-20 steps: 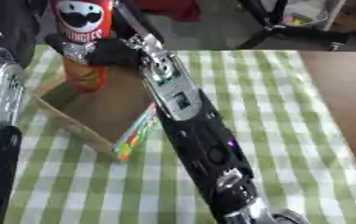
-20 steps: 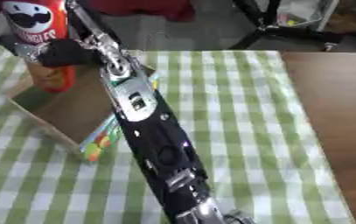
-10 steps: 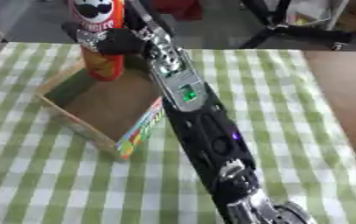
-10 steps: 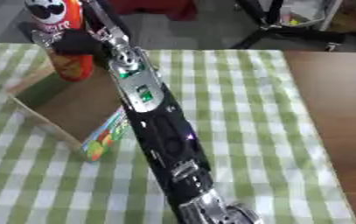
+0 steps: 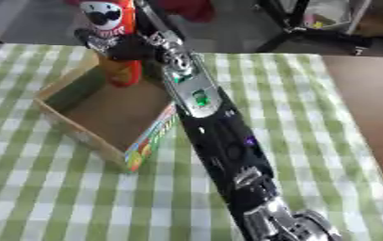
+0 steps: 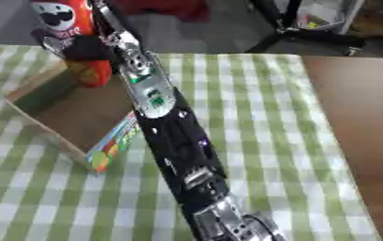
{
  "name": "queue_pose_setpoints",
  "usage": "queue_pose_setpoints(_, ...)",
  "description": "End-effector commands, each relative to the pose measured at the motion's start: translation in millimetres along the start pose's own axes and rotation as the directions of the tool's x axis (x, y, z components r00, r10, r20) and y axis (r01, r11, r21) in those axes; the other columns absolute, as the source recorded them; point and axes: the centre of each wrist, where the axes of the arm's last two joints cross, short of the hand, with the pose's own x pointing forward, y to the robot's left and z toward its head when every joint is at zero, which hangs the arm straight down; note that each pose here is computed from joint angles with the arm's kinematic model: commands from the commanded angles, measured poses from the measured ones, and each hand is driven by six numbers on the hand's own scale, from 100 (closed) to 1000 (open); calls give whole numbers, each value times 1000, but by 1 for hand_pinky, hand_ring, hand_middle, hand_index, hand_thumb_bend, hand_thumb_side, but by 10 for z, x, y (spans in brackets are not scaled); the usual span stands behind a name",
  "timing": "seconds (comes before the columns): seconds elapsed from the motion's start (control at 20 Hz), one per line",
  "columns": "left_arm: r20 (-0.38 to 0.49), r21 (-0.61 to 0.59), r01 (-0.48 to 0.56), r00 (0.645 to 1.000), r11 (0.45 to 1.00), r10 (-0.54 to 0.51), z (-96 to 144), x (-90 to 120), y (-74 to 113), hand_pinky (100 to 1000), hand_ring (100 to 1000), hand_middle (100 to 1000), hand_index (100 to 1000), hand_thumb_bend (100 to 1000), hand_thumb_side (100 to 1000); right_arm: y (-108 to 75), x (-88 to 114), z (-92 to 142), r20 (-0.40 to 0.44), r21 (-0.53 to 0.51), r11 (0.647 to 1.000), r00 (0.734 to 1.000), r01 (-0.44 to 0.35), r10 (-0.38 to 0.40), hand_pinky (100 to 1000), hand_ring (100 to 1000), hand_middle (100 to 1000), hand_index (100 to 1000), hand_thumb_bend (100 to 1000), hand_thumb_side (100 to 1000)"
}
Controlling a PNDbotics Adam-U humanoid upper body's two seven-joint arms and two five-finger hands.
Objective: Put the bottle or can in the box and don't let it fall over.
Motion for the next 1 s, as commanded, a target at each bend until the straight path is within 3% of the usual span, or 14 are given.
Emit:
queue_pose_setpoints(0.05,39,30,17,999,999,-18,-11,118,19,1000,1000,878,941,126,752,-112,102,-51,-18,21,998,998,-60,61,1000,1000,1000,1000,220,363)
queue_pose_setpoints(0.1,37,39,18,999,999,-19,-4,115,10,1000,1000,880,940,126,753,-115,100,-46,-34,25,997,997,-68,69,1000,1000,1000,1000,180,455)
queue_pose_setpoints(0.2,30,47,18,999,999,-19,9,105,-6,1000,1000,881,939,126,755,-115,110,-44,-57,34,996,995,-81,82,1000,1000,1000,1000,144,496)
queue_pose_setpoints(0.65,24,58,16,1000,998,-18,28,87,-16,1000,1000,878,930,130,754,-147,180,-47,-81,82,994,994,-70,76,1000,1000,1000,1000,112,505)
queue_pose_setpoints(0.75,26,58,15,1000,998,-17,28,87,-18,1000,1000,877,929,130,752,-149,182,-45,-85,90,994,994,-68,76,1000,1000,1000,1000,121,457)
queue_pose_setpoints(0.8,27,57,15,1000,998,-17,28,87,-19,1000,1000,877,928,128,751,-145,182,-45,-86,98,993,994,-63,72,1000,1000,1000,1000,175,226)
queue_pose_setpoints(0.85,26,57,15,1000,998,-17,29,86,-19,1000,1000,876,928,127,751,-147,177,-42,-91,104,993,994,-54,63,1000,1000,1000,1000,148,100)
queue_pose_setpoints(0.9,25,57,16,1000,998,-17,31,84,-19,1000,1000,877,927,126,752,-151,172,-39,-103,103,994,993,-45,56,1000,1000,1000,1000,100,100)
queue_pose_setpoints(1.0,22,57,15,1000,998,-17,33,82,-22,1000,1000,877,927,126,752,-153,183,-40,-118,101,994,992,-31,43,1000,1000,1000,1000,100,100)
